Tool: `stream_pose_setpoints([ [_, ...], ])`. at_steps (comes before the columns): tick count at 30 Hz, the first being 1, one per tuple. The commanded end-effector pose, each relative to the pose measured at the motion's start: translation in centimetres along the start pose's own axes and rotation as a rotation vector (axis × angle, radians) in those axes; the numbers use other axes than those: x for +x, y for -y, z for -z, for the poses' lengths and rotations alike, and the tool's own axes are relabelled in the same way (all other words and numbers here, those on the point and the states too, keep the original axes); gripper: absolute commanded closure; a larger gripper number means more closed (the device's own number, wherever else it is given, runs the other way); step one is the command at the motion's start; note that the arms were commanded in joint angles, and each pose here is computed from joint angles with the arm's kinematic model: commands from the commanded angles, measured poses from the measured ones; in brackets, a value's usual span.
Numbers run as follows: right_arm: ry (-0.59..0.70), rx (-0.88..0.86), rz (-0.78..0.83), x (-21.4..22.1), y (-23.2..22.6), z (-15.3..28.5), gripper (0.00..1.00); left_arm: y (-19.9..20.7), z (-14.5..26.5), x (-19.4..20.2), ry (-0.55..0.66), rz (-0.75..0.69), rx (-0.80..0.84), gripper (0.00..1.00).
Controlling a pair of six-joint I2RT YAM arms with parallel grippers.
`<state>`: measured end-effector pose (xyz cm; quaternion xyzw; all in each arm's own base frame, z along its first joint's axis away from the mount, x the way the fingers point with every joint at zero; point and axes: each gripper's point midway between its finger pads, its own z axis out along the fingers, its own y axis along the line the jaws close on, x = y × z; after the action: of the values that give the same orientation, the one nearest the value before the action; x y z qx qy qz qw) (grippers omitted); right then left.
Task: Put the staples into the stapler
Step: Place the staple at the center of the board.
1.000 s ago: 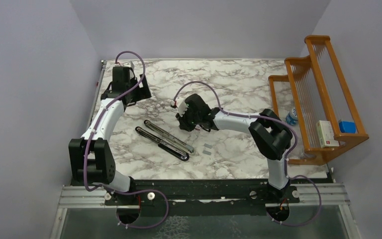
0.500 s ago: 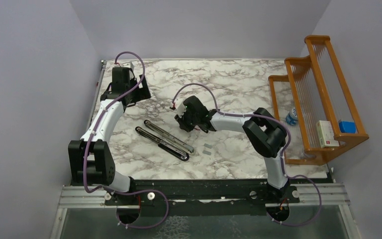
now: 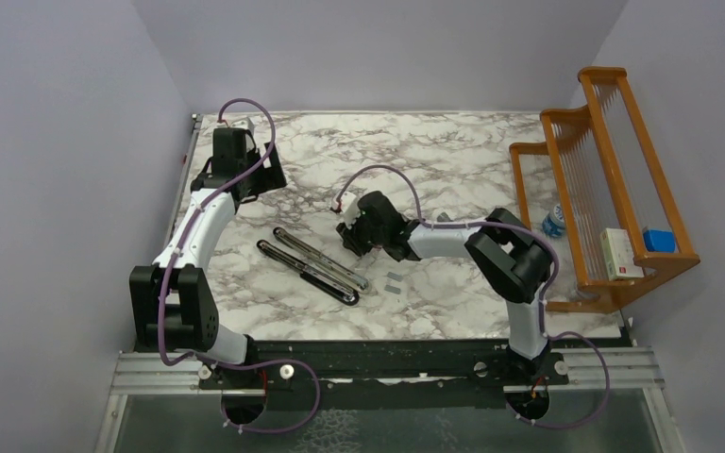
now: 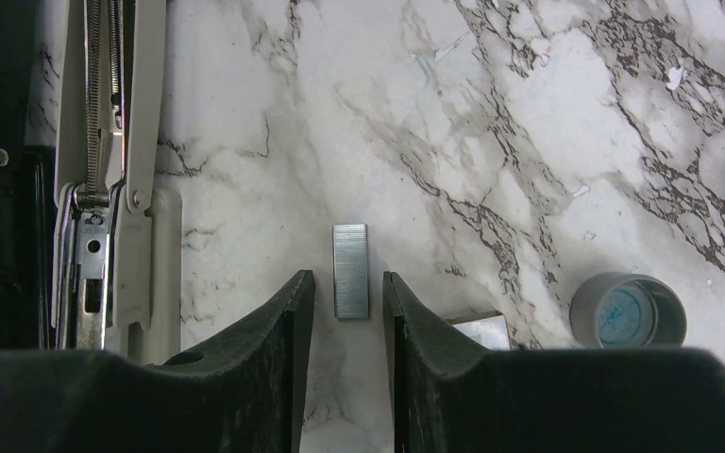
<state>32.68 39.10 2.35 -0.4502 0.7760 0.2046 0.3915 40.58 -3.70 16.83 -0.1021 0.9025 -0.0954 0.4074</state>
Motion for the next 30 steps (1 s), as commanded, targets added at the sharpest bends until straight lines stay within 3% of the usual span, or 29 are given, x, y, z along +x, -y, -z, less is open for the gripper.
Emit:
stream_pose_setpoints([
  [1, -0.067, 0.035, -0.029, 4.4, -0.3, 0.5, 0.64, 0.2, 0.2, -0.2, 0.008, -0.005, 0.017, 0.10],
  [16, 0.011, 0.012, -0.024, 7.8, -1.3, -0.5, 0.67, 0.4, 0.4, 0.3, -0.002, -0.005, 0.031, 0.09],
  [30, -0.027, 0.016, -0.013, 10.4, -1.2, -0.5, 0.73, 0.4, 0.3, 0.4, -0.008, -0.007, 0.034, 0.09],
])
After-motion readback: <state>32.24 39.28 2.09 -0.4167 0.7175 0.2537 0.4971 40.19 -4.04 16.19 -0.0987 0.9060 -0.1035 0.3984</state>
